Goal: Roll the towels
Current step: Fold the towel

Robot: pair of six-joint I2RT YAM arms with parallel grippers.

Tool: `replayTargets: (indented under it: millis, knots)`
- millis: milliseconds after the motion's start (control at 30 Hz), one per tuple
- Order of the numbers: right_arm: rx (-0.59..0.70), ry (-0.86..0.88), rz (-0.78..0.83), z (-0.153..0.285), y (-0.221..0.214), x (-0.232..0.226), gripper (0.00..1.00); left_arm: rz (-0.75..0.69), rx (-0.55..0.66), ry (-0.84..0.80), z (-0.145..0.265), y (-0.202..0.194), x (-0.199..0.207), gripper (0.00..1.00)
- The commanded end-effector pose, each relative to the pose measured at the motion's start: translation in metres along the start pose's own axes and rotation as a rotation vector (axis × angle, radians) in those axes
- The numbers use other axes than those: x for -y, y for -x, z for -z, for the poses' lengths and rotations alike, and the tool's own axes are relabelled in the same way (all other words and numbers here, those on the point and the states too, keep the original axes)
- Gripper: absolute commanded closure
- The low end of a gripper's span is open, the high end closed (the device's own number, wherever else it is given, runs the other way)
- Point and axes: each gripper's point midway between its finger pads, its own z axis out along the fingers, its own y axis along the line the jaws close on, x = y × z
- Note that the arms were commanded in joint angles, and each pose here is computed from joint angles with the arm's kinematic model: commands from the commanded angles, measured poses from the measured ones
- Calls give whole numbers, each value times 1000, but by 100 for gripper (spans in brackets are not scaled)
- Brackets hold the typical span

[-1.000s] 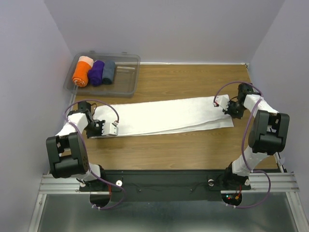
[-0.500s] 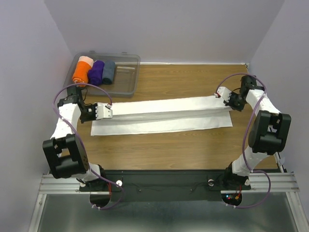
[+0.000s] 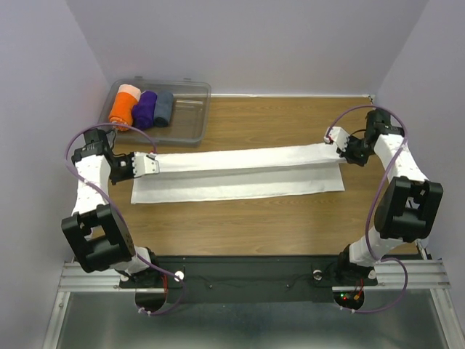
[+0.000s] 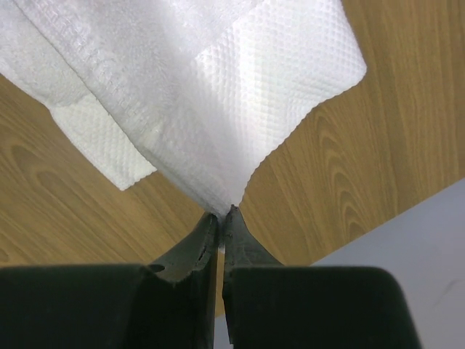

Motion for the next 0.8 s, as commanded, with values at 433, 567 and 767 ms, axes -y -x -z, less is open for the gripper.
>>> replayTargets:
  millis: [433, 567, 767]
  knots:
    - [9, 82, 4, 10, -3, -44, 100, 20, -8, 78, 24, -19, -8, 100]
    - [-7, 146, -32, -9, -11, -55, 100, 8, -1, 48, 14, -19, 6, 100]
    - [-1, 173, -76, -31, -12, -59, 100, 28, -4, -9, -9, -24, 34, 100]
